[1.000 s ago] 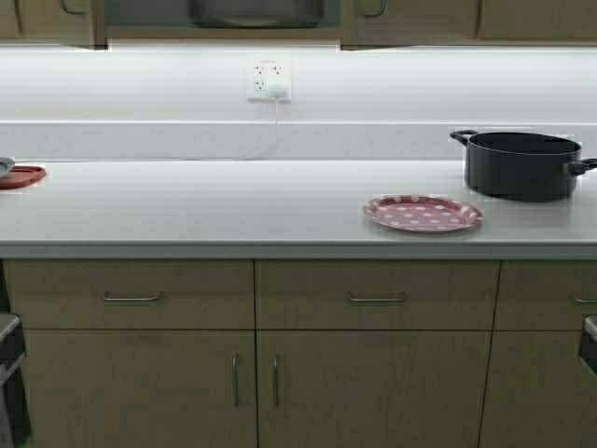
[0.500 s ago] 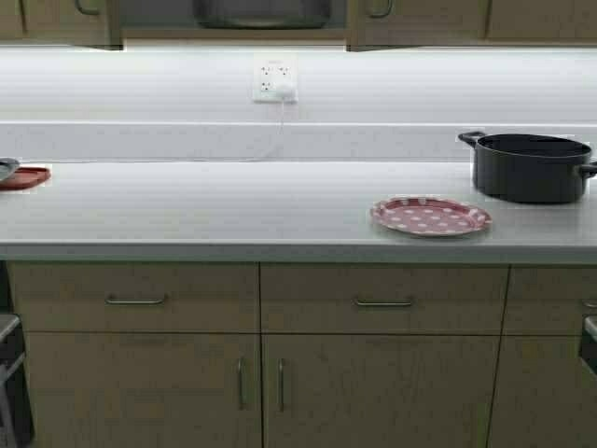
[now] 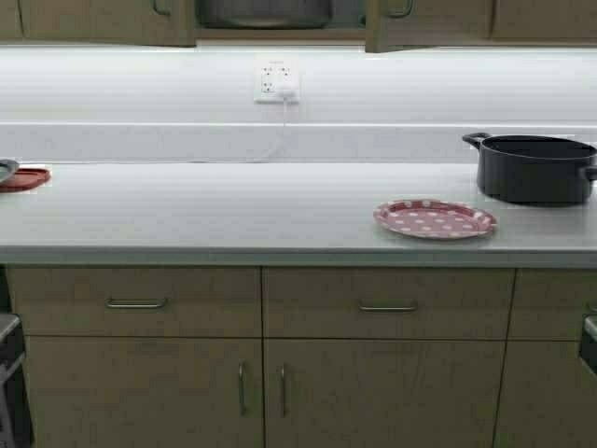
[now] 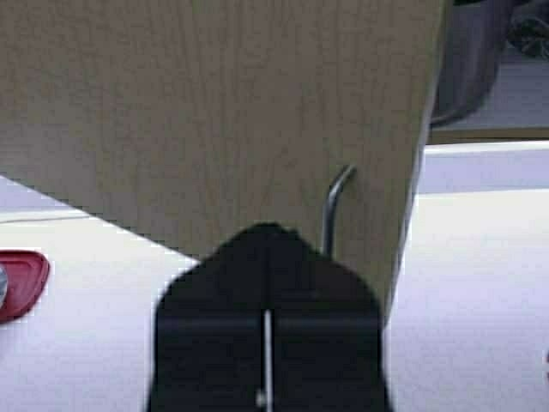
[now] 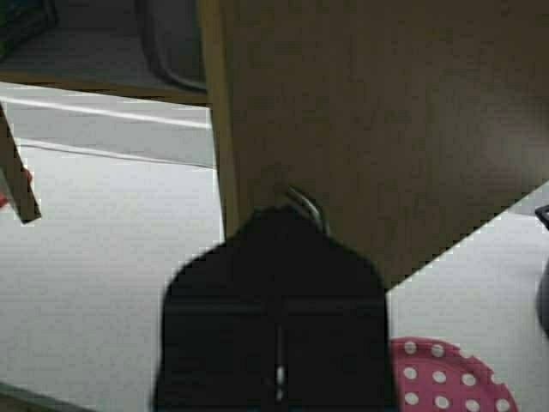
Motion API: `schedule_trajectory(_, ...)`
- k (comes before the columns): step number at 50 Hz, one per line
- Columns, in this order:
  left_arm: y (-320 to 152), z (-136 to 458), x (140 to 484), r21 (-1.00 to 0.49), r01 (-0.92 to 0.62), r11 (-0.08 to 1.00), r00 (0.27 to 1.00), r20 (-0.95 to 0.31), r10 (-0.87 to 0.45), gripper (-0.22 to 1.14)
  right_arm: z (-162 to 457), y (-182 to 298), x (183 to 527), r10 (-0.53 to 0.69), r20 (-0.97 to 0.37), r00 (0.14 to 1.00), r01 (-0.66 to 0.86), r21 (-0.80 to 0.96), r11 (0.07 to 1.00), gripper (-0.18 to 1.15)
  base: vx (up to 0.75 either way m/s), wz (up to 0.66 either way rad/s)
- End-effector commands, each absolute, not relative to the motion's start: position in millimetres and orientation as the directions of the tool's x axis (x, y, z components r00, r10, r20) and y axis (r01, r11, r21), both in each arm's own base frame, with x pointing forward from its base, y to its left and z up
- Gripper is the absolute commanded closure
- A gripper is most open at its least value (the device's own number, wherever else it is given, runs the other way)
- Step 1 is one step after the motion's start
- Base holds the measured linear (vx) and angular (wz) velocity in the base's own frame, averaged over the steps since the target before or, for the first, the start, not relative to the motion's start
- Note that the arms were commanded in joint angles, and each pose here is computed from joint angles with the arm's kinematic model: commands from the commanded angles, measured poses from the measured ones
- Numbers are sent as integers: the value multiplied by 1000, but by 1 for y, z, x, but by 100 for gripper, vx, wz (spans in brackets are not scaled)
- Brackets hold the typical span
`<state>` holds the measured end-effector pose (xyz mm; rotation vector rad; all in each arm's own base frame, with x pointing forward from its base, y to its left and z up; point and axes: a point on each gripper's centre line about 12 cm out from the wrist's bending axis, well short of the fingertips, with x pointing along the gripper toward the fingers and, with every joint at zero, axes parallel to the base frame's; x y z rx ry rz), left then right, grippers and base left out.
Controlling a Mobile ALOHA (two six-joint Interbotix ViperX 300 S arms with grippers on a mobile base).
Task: Open the cabinet, put the pot inside, then close it
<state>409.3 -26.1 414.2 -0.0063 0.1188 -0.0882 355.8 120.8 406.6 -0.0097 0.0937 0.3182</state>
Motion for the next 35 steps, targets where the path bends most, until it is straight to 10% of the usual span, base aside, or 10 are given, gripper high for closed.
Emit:
schedule_trajectory(1,-24,416,385,-9,74,997,994,-78,-75,88,423,143,387,330,-89,940,-331,4,943,90,5,6)
schedule_trajectory(17,-27,403,369,-9,84,996,992,-97,-85,88,410,171,434,335,-160,928,-338,12,941,90,8,6)
schedule_trajectory(35,-35,428,356,-8,108,994,994,-31,-108,88,433,173,283,482,-132,866,-492,-59,868,90,9,0)
